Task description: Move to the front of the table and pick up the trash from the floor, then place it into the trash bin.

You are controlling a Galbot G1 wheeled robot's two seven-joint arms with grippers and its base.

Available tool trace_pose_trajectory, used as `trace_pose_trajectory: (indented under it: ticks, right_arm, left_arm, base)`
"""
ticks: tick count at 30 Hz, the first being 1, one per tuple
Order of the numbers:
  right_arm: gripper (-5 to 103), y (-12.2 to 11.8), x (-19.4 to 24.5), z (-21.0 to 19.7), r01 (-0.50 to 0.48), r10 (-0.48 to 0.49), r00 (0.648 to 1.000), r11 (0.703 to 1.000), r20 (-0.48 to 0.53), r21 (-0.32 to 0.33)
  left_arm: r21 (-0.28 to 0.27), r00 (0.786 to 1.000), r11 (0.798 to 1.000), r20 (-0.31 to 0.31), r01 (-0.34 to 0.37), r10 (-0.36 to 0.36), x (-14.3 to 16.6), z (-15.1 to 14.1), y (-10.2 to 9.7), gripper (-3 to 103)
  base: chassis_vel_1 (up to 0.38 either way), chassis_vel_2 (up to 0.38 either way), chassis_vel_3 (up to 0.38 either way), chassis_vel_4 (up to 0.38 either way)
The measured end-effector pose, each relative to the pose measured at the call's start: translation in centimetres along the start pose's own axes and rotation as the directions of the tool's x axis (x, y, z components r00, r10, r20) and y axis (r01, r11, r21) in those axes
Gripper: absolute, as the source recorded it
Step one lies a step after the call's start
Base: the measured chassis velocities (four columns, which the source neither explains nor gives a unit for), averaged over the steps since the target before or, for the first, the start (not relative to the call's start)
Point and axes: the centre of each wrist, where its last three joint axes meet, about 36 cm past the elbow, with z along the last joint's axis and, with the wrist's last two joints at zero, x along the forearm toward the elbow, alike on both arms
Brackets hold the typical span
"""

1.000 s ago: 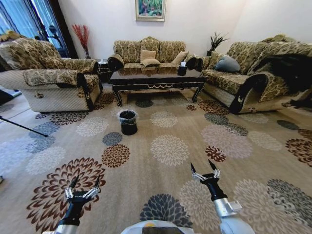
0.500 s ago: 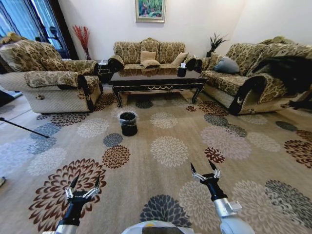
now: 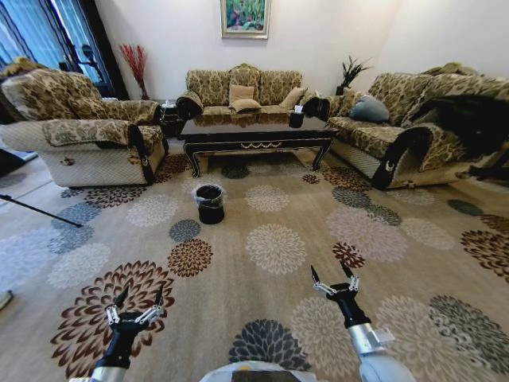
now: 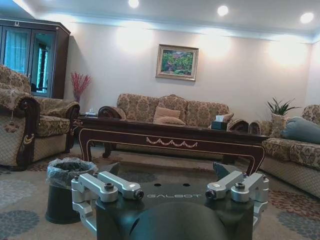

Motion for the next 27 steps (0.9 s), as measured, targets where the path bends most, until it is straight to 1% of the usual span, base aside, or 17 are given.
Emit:
trace_pose_trajectory:
  ticks: [27]
  right_arm:
    - [100,0.00,0.00,0.00,0.000,0.000,1.000,1.000,0.000,0.000]
  left_arm:
    - [0.000,1.000,1.000,0.000,0.000,0.000,0.00,0.00,0.00,100]
  base:
    - [0.000,0.000,0.000,0.000]
